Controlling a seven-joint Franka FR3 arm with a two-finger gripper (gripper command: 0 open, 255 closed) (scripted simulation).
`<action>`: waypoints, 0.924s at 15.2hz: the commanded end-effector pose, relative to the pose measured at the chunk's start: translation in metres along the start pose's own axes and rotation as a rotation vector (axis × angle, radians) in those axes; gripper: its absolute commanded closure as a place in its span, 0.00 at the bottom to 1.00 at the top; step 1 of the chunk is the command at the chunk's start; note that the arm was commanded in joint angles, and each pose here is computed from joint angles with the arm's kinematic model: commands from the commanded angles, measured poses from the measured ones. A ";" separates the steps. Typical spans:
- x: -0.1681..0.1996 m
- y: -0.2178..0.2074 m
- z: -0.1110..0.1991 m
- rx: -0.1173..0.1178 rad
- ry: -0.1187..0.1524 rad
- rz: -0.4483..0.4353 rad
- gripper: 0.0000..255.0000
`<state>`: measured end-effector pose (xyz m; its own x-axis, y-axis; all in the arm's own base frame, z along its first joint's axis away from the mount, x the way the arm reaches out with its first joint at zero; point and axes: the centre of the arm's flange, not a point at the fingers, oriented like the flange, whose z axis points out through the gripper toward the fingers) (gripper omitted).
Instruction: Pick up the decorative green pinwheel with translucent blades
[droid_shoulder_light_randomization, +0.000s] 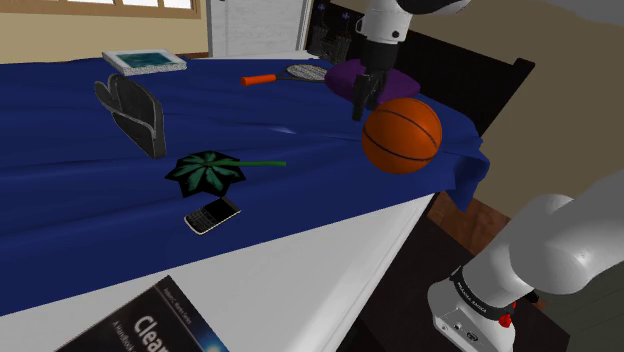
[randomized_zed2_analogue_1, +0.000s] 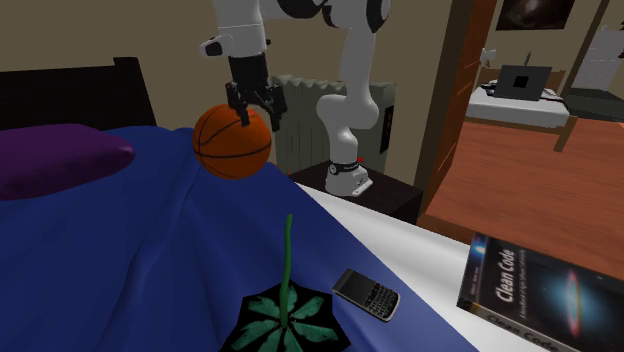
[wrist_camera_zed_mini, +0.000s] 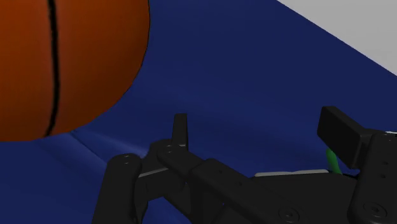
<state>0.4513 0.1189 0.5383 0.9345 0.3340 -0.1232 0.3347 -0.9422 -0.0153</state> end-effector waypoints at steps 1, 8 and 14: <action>0.022 -0.015 0.007 -0.010 -0.009 -0.037 0.00; 0.100 -0.072 0.032 -0.044 -0.042 -0.163 0.00; 0.160 -0.127 0.057 -0.073 -0.070 -0.272 0.00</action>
<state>0.5473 0.2776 0.4690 0.8111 0.5541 -0.1873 0.5661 -0.8242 0.0131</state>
